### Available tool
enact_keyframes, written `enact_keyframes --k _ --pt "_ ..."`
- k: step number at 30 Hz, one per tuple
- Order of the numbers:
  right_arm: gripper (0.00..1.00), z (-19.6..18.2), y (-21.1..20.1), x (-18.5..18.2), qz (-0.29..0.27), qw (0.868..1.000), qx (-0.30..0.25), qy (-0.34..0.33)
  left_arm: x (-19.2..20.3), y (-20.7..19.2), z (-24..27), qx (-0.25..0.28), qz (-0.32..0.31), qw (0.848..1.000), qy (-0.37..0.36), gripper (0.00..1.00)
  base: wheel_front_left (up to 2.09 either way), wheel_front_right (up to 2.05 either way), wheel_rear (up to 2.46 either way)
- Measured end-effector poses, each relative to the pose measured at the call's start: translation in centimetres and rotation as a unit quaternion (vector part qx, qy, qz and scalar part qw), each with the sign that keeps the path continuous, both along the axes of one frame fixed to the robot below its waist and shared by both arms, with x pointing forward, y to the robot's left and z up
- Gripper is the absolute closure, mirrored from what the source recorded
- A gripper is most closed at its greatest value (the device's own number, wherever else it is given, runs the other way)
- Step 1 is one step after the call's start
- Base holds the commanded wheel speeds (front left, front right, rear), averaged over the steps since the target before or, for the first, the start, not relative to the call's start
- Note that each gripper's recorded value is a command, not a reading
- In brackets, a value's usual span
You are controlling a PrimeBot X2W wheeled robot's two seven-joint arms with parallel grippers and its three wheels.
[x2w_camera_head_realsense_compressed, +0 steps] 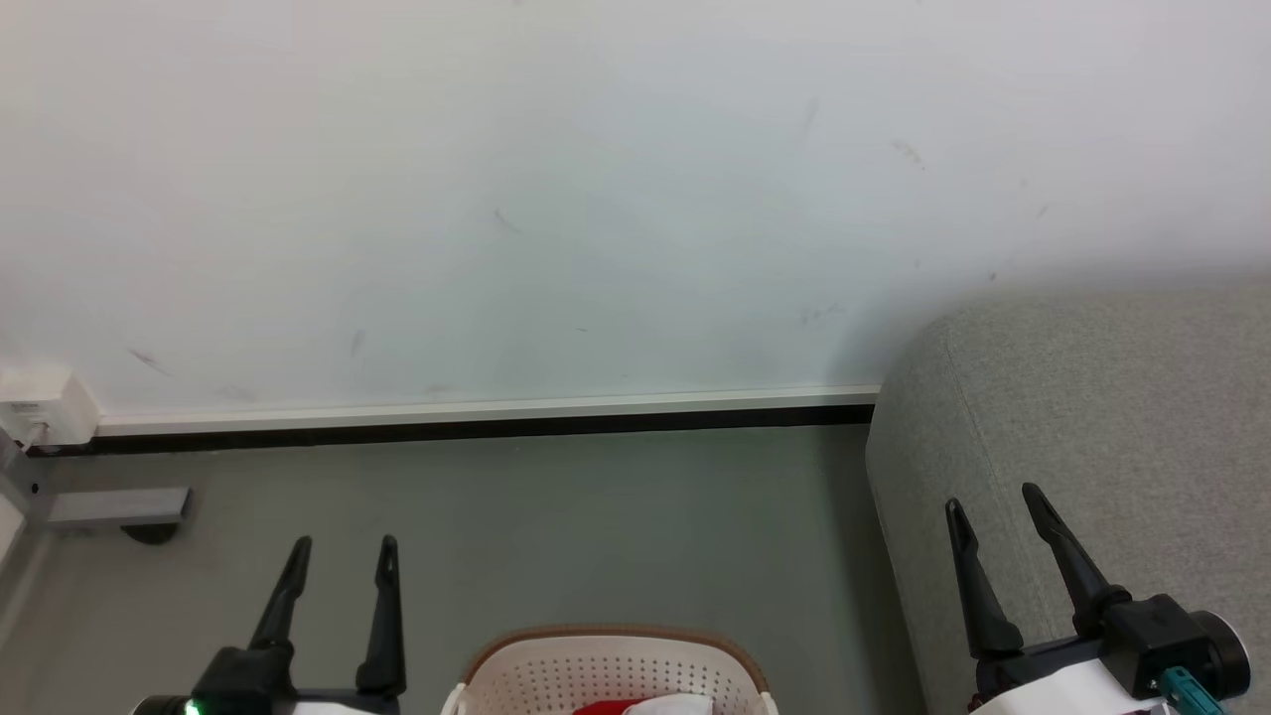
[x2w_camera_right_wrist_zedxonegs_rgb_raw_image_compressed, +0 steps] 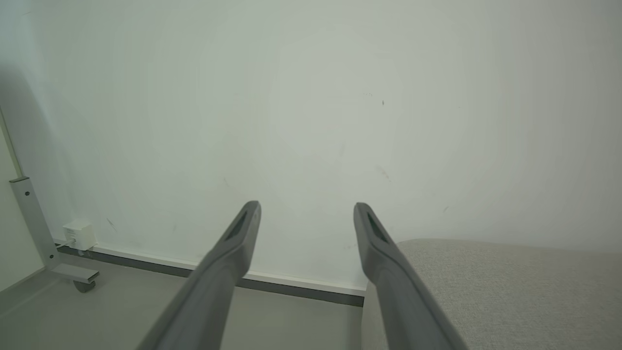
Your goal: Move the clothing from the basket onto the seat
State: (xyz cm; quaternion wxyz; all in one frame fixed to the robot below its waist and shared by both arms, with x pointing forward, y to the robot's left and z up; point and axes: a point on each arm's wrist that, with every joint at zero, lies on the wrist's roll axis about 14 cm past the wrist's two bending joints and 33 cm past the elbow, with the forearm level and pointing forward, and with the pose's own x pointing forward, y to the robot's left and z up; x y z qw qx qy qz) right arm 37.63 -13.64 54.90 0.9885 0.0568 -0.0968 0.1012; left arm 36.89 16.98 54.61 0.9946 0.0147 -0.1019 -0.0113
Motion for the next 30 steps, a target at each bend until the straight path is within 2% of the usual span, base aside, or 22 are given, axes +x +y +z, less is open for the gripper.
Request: enact_keyframes --k 17,30 --pt "0.0 -0.1 -0.4 -0.1 -0.004 1.0 0.003 0.002 0.3 -0.3 -0.3 0.0 -0.006 1.0 0.005 0.0 0.0 0.0 0.0" --pt "0.0 0.1 -2.4 0.0 -0.032 0.999 0.005 -0.002 1.5 -1.6 -1.3 -0.003 -0.023 1.0 0.02 0.0 0.0 0.0 0.0"
